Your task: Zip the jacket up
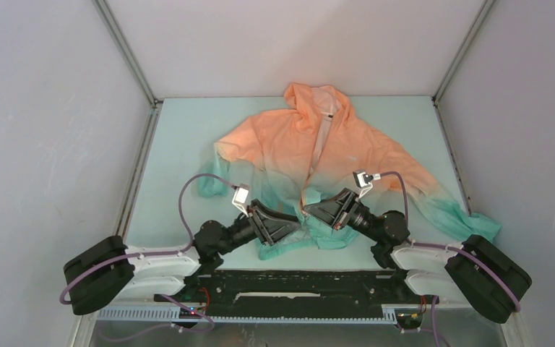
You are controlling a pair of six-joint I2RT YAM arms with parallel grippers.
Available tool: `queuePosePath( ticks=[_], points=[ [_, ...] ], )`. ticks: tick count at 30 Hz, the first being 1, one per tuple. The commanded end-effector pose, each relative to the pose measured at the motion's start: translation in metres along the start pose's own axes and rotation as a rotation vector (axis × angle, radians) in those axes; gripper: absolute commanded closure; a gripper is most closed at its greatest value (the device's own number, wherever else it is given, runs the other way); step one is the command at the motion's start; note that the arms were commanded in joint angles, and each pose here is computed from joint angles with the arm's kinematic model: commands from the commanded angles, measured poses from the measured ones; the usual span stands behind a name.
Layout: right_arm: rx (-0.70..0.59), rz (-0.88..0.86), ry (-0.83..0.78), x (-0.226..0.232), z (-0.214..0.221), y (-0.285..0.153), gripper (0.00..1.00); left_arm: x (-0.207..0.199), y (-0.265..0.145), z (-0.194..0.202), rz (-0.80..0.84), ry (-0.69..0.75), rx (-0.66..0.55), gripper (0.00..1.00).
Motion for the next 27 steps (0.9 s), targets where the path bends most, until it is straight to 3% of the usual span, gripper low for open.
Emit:
queuePosePath(
  ticks=[1,4,12,18,22,27],
  points=[
    [-0.043,-0.06,-0.023,0.011,-0.009,0.006,1.0,-0.014,0.013,-0.005,0.058,0.012,0.013,0.45],
    [-0.042,-0.066,-0.025,0.012,-0.009,0.006,1.0,-0.014,0.015,-0.005,0.058,0.015,0.011,0.49],
    [-0.039,-0.074,-0.03,0.014,-0.009,0.005,1.0,-0.016,0.02,-0.01,0.052,-0.014,0.013,0.44],
    [-0.039,-0.076,-0.031,0.015,-0.008,0.004,1.0,-0.017,0.026,-0.01,0.06,0.001,0.034,0.53],
    [-0.037,-0.08,-0.028,0.016,-0.008,0.006,1.0,-0.017,0.027,-0.01,0.055,0.008,0.041,0.64],
    [-0.029,-0.079,-0.016,0.015,-0.006,0.009,1.0,-0.013,0.028,-0.009,0.019,0.034,0.05,0.89]
  ],
)
Point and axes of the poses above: each gripper's point midway between its finger pads, its own y axis out along the fingers, its own x axis along the line the jaws close on, z = x × y, the point moved 8 cm from there along -y, back along the fingers, and after that the axes turned 5 degrees about -y, right-handed, at the moved point
